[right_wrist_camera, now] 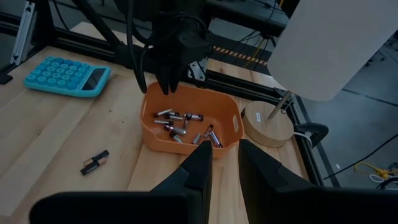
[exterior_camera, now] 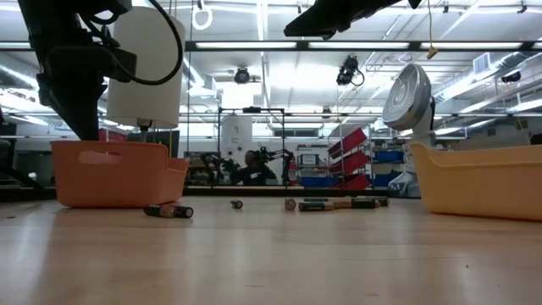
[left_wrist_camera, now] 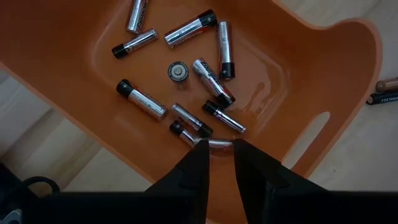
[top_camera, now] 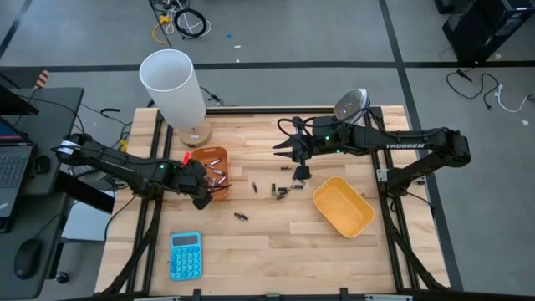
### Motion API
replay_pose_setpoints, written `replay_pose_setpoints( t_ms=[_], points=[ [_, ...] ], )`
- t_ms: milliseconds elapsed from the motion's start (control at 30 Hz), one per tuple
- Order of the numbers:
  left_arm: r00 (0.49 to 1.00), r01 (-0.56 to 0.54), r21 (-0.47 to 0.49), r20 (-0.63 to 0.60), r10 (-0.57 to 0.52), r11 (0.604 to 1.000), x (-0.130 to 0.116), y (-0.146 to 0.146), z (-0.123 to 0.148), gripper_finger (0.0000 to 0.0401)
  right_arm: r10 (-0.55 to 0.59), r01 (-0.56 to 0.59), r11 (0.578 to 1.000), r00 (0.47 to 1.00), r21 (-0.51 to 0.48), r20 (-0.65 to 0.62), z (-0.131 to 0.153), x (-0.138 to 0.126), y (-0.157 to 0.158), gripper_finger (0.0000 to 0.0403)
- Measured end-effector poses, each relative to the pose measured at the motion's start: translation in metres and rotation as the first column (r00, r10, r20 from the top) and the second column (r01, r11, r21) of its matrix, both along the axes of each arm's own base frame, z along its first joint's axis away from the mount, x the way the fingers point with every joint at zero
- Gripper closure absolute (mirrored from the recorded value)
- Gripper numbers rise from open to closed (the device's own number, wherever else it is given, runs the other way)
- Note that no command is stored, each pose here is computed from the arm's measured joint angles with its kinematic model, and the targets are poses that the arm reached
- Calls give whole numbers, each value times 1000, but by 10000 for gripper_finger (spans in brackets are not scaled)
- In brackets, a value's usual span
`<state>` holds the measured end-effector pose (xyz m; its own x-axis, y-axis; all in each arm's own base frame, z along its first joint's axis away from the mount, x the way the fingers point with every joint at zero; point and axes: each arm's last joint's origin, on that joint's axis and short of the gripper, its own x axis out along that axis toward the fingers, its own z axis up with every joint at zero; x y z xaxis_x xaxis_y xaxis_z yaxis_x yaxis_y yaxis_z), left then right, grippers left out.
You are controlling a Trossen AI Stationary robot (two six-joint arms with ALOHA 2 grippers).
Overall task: Sort batteries
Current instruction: Put the gold battery into the yellow bin
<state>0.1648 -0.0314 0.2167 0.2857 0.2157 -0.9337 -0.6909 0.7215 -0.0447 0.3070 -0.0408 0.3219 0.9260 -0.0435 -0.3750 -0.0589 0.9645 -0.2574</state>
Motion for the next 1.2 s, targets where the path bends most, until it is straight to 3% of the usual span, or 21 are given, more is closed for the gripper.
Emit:
replay_pose_setpoints(
  t_ms=[467, 733, 967, 1200],
  points=[
    [1000, -6, 23, 5, 6, 1000, 0, 1, 0, 324, -2, 2, 1000, 1000, 2, -1, 0, 0, 0, 338],
    [999, -3, 30, 32, 2, 1000, 3, 0, 1, 325, -112, 112, 994, 993, -7, -47, -4, -2, 0, 338],
    [979, 129, 126, 141, -146, 984, 16, -1, 6, 325, -257, 258, 966, 960, -8, -115, -11, -5, 6, 338],
    [943, 228, 265, 181, -281, 937, 26, -1, 12, 325, -262, 272, 962, 945, 26, -196, -23, -1, 18, 331]
  ],
)
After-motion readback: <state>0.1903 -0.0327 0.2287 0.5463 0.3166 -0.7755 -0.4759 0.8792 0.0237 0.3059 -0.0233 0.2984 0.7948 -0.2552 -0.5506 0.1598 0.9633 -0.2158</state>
